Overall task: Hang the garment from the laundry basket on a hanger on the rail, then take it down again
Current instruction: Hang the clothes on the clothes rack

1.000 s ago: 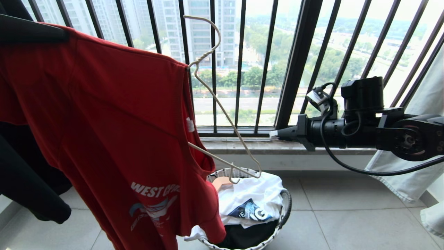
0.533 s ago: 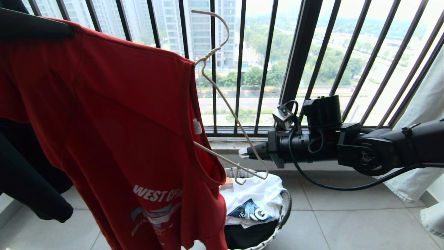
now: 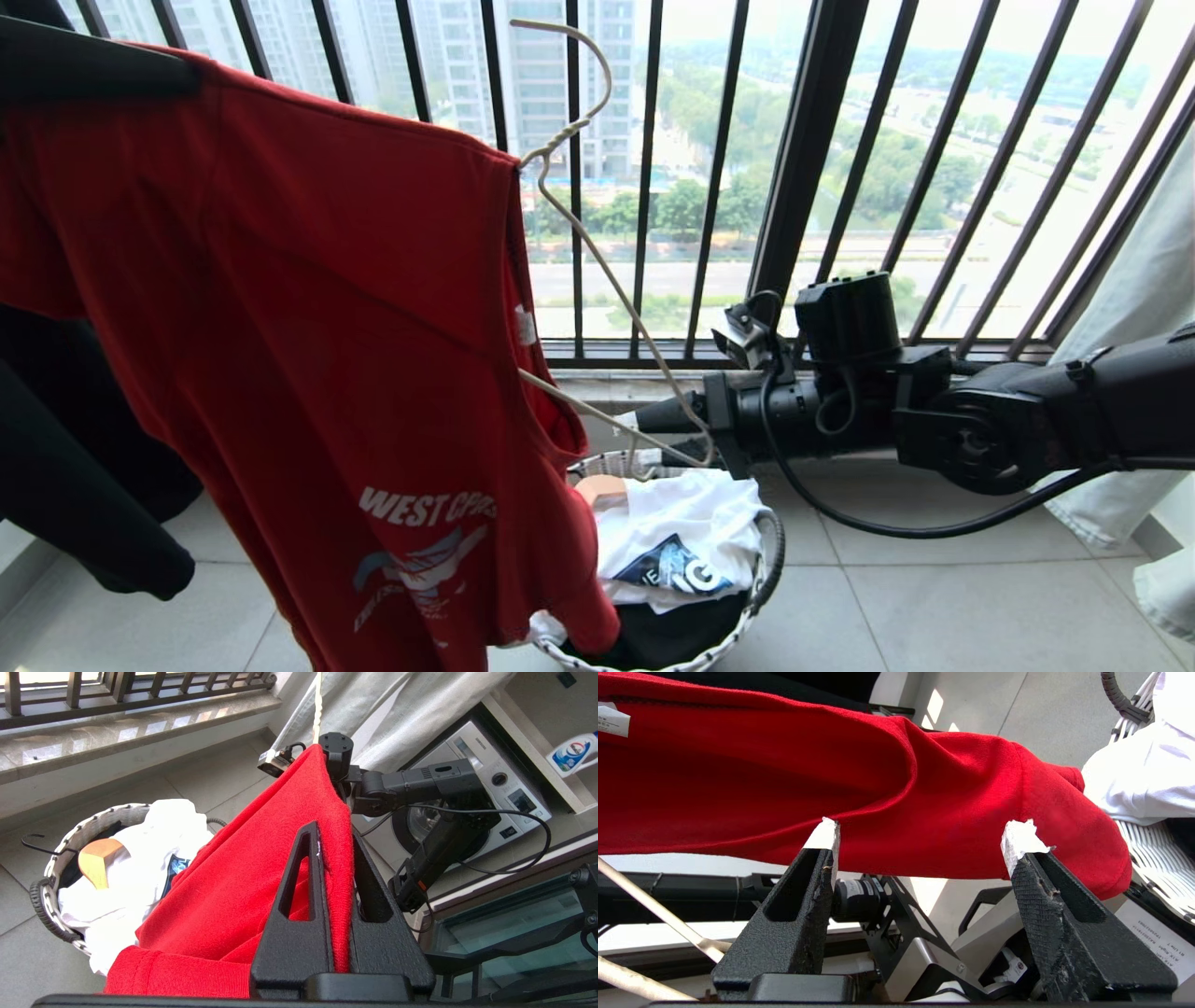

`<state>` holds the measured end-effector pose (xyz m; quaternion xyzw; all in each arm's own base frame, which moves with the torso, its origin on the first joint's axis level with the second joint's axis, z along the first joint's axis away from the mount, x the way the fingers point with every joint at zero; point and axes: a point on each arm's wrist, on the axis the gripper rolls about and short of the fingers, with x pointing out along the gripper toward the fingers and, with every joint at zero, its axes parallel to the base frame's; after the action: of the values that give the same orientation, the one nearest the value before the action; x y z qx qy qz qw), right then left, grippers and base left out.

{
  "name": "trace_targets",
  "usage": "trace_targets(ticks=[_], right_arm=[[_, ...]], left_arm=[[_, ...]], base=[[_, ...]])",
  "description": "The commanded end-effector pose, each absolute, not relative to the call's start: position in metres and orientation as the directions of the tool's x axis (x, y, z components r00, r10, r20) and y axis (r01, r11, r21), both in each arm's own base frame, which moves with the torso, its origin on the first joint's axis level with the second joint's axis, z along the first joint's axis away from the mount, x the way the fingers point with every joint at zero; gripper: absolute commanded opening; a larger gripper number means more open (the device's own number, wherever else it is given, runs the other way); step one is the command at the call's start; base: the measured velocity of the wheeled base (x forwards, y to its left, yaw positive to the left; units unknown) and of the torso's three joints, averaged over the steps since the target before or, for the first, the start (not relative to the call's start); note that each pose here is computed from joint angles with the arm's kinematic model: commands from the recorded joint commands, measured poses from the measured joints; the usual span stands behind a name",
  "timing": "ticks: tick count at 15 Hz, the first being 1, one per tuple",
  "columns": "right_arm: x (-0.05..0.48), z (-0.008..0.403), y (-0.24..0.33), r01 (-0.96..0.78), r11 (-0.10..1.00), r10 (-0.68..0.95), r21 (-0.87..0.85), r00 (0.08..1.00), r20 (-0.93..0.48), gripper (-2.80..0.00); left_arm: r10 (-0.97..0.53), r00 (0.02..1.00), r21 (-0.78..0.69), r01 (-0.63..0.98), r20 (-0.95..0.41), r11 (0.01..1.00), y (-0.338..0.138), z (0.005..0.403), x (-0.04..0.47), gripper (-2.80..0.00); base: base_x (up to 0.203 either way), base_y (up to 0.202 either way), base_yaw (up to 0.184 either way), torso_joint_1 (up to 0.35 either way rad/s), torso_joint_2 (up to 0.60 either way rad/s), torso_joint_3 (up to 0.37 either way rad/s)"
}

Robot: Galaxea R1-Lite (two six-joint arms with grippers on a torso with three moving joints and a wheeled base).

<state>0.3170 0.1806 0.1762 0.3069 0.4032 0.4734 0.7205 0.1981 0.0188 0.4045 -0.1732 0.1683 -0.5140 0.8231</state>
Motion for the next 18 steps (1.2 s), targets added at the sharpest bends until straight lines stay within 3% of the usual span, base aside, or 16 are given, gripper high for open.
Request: trace_targets(ticks=[1, 18], right_arm=[[0.318, 0.17, 0.188, -0.432, 0.357, 0.933, 0.828, 0.204, -0.296, 0.0], [0.32, 0.145, 0.229, -0.426, 0.38, 0.925, 0.821, 0.171, -0.34, 0.0]], left_arm=[[-0.907, 0.409, -0.456, 0.792, -0.095, 0.405, 0.018, 0.406, 0.195, -2.8], [-0.908, 0.411, -0.439, 0.803, -0.082, 0.403, 0.016, 0.413, 0.188, -2.8]], base=[[0.0, 0.0, 0.0, 0.0, 0.0, 0.0], [0.0, 0.0, 0.0, 0.0, 0.0, 0.0]])
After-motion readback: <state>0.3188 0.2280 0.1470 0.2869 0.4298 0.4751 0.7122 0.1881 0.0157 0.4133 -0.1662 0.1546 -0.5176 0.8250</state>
